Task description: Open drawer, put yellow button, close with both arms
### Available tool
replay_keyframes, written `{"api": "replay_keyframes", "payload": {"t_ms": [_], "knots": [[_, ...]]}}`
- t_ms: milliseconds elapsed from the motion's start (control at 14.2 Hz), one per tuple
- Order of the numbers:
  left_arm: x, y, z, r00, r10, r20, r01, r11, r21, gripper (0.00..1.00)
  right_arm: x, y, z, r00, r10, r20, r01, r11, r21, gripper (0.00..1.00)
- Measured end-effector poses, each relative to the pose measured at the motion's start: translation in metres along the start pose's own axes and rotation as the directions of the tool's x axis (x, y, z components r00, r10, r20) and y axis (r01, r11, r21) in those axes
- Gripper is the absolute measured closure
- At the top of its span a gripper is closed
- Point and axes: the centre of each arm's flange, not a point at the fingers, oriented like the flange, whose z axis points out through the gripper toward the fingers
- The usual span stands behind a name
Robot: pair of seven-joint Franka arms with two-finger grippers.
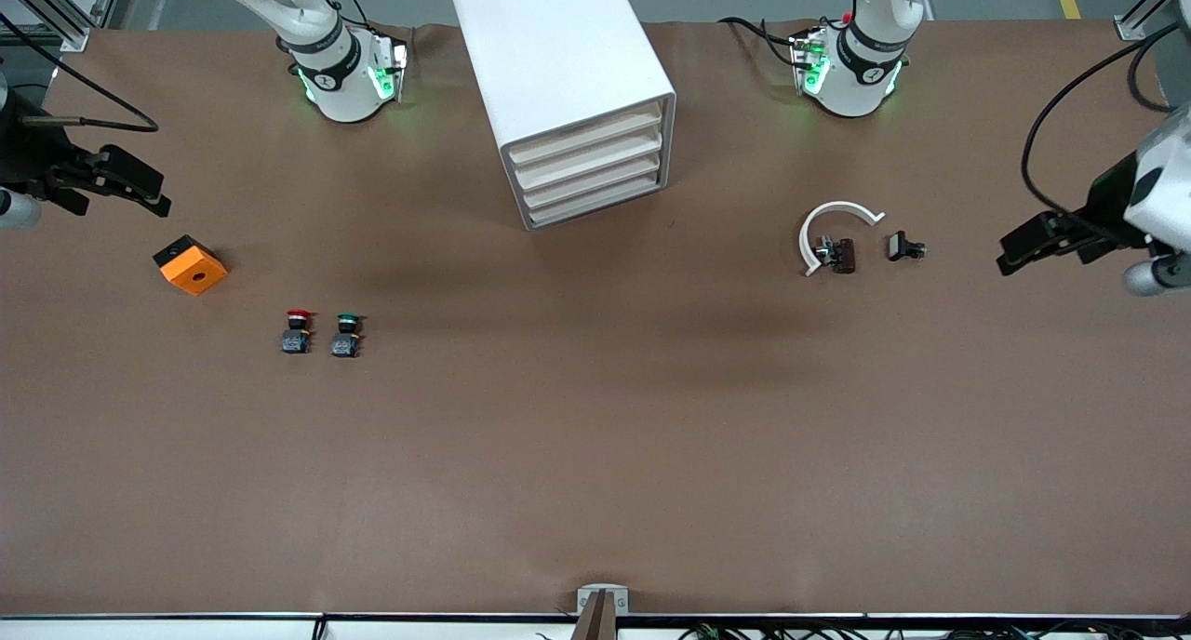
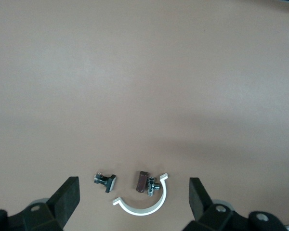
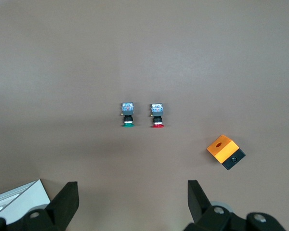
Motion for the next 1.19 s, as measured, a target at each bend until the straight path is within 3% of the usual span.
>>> {"api": "replay_keyframes", "payload": {"t_ms": [491, 1193], "knots": [[-0.032, -0.014, -0.015, 0.999, 0.042, 0.002, -0.042, 0.999, 0.007, 0.00, 0.000, 0.000, 0.000, 1.000, 0.000, 0.000, 0.000, 1.000, 0.000, 0.00], [-0.080, 0.033, -0.011, 0.990, 0.128, 0.054, -0.129, 0.991, 0.022, 0.00, 0.000, 0.000, 0.000, 1.000, 0.000, 0.000, 0.000, 1.000, 0.000, 0.00]]}}
